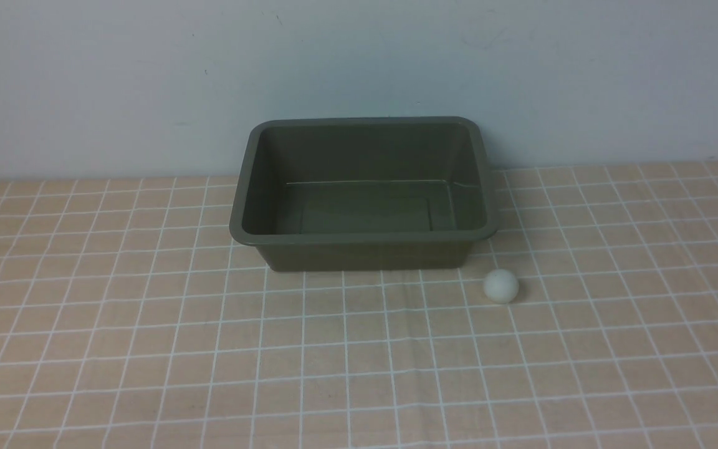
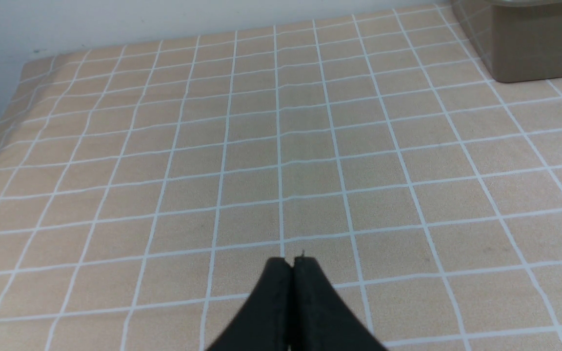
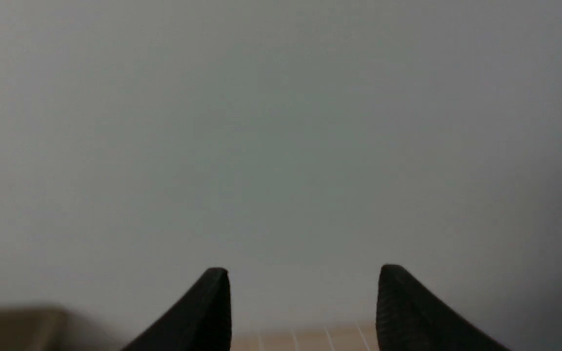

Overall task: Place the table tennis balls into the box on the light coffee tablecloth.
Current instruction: 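Reach for and grasp a ping pong ball on the table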

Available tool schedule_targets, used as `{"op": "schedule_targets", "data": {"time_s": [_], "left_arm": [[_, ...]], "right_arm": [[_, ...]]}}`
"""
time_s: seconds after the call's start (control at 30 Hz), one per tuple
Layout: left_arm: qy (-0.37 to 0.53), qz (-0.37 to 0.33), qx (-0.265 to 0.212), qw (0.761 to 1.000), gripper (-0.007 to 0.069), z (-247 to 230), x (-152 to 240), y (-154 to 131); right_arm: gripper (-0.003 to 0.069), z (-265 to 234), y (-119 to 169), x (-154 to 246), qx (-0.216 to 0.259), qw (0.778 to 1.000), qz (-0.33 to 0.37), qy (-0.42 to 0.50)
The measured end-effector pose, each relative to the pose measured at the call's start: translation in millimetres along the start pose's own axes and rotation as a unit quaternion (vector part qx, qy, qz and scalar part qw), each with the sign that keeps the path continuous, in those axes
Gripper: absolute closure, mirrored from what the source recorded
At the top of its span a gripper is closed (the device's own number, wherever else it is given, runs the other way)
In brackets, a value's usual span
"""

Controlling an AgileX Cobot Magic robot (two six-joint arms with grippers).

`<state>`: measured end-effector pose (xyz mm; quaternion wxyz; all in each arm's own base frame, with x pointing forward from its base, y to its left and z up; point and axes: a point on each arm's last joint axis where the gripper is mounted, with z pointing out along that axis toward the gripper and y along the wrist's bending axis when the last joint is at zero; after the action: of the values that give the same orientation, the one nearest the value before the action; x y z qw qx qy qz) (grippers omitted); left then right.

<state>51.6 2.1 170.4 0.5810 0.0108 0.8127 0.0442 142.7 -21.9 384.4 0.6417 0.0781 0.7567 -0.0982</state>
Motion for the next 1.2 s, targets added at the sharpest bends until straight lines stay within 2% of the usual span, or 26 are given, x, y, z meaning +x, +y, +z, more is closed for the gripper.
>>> {"op": "schedule_targets", "data": {"time_s": [0.07,0.13,0.2,0.27,0.33,0.4,0.5,0.57,0.67,0.8,0.9,1.07,1.1,1.2], "left_arm": [[0.000,0.000,0.000,1.000,0.0694,0,0,0],[0.000,0.000,0.000,1.000,0.0694,0,0,0],[0.000,0.000,0.000,1.000,0.0694,0,0,0],[0.000,0.000,0.000,1.000,0.0694,0,0,0],[0.000,0.000,0.000,1.000,0.0694,0,0,0],[0.000,0.000,0.000,1.000,0.0694,0,0,0],[0.000,0.000,0.000,1.000,0.0694,0,0,0],[0.000,0.000,0.000,1.000,0.0694,0,0,0],[0.000,0.000,0.000,1.000,0.0694,0,0,0],[0.000,0.000,0.000,1.000,0.0694,0,0,0],[0.000,0.000,0.000,1.000,0.0694,0,0,0],[0.000,0.000,0.000,1.000,0.0694,0,0,0],[0.000,0.000,0.000,1.000,0.0694,0,0,0],[0.000,0.000,0.000,1.000,0.0694,0,0,0]], "right_arm": [[0.0280,19,2,20,0.020,0.994,-0.021,0.104],[0.0280,30,5,38,0.018,0.980,-0.042,0.191],[0.0280,41,15,56,-0.016,0.960,-0.050,0.274],[0.0280,49,28,67,-0.072,0.944,-0.048,0.320],[0.0280,55,43,74,-0.141,0.928,-0.042,0.341],[0.0280,58,51,76,-0.175,0.922,-0.033,0.344],[0.0280,65,72,79,-0.272,0.905,-0.057,0.322],[0.0280,67,84,79,-0.314,0.897,-0.085,0.300],[0.0280,72,101,80,-0.353,0.890,-0.109,0.269],[0.0280,93,130,80,-0.379,0.877,-0.125,0.266],[0.0280,112,146,76,-0.381,0.871,-0.119,0.287],[0.0280,140,165,80,-0.368,0.847,-0.136,0.359],[0.0280,148,170,80,-0.358,0.838,-0.155,0.381],[0.0280,162,175,82,-0.333,0.830,-0.190,0.405]]}}
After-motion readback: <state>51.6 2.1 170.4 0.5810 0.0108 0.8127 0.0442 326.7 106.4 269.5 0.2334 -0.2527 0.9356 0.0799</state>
